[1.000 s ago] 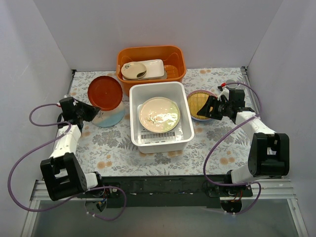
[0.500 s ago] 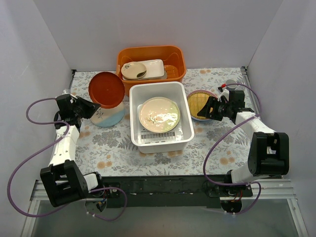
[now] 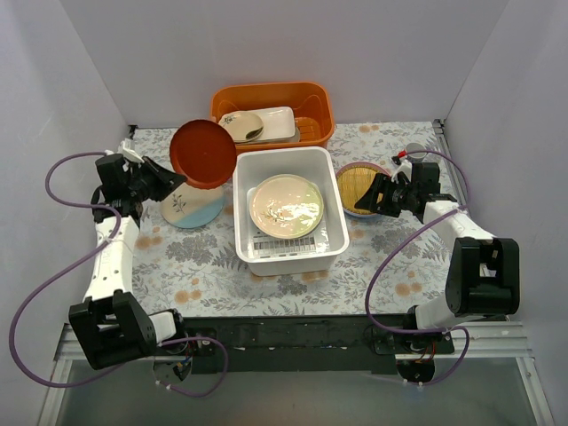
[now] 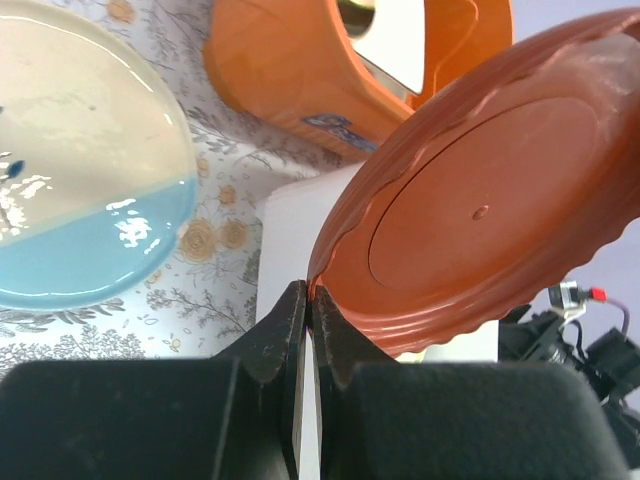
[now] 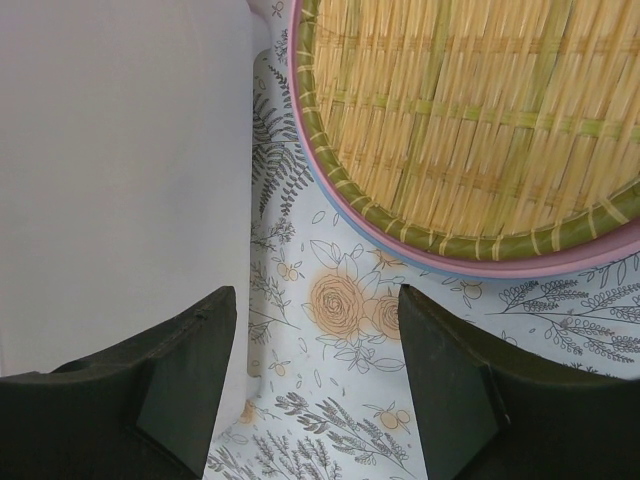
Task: Place the plates into the plastic bin on the countertop
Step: Place the plate in the plastic bin.
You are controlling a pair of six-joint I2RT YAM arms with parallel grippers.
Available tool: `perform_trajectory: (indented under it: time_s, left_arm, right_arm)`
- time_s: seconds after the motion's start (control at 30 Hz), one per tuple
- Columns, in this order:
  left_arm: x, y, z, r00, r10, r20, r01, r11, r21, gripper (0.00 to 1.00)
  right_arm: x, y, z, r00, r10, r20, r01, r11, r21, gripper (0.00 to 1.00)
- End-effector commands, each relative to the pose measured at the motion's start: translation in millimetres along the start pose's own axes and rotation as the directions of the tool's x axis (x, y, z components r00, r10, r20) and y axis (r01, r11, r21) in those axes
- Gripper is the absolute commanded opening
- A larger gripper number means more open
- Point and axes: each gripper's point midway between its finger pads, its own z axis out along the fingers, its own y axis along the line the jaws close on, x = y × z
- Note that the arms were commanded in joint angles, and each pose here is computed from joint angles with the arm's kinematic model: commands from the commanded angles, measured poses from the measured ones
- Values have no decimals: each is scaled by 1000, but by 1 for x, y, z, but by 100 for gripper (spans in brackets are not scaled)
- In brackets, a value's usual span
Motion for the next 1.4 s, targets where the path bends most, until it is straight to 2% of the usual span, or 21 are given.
perform_trajectory:
  time_s: [0.0, 0.37, 0.5, 0.8, 1.37]
  left_arm:
    - [12, -25, -2, 993, 94, -68, -89, 994, 67, 0]
    - [40, -60, 11, 968, 195, -158, -178, 977, 118, 0]
    - [41, -63, 14, 961, 221, -169, -207, 974, 95, 0]
    - [79, -80, 27, 907, 334, -257, -329, 942, 65, 0]
    - [135, -98, 55, 812, 453, -368, -489, 872, -5, 0]
  right_arm:
    - [-11, 2, -1, 999, -33, 36, 33, 999, -6, 73]
    - [-11, 1, -2, 999, -35, 37, 35, 999, 2, 73]
    - [-11, 1, -2, 999, -35, 37, 35, 999, 2, 73]
    - [-11, -1, -1, 999, -32, 37, 32, 999, 10, 73]
    - [-10, -2, 0, 999, -30, 32, 29, 1000, 8, 73]
